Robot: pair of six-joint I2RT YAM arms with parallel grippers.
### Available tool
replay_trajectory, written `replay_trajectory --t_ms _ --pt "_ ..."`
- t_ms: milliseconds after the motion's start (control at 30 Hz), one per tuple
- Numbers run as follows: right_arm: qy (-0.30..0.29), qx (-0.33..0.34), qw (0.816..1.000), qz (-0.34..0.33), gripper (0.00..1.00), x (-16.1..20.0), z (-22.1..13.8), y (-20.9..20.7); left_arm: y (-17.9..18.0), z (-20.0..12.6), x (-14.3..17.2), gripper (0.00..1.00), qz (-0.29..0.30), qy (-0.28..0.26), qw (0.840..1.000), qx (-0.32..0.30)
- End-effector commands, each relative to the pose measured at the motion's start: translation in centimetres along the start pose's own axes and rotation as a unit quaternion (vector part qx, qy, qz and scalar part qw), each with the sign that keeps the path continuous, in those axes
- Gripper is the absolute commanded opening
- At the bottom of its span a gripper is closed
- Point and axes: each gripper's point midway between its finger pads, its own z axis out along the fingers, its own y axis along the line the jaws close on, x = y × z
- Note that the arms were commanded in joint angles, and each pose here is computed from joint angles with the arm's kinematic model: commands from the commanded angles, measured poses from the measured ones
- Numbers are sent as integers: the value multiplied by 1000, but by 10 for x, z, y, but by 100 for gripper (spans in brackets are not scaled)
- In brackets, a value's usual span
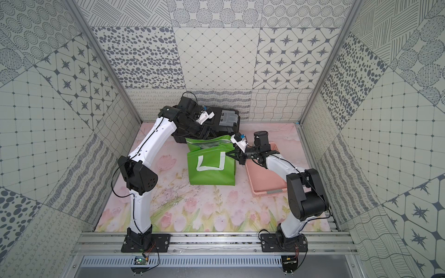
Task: Place the ice pack in the delivery bag
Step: Seal the delivery bag at the center of the board.
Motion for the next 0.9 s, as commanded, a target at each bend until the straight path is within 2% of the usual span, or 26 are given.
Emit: replay_trajectory --t_ms 0,233,533,867 --pt "-11 15 1000 -14 8 -7 0 -8 -39 -6 7 68 29 -5 995 91" --pt "-10 18 1000 -11 8 -7 0 -10 -49 4 19 70 37 10 994 106" --pt "-12 18 1000 -10 9 -9 0 -10 -35 24 24 70 40 27 997 58" --pt "-16 16 1000 -6 18 -12 -4 -7 -27 45 39 64 71 68 995 -2"
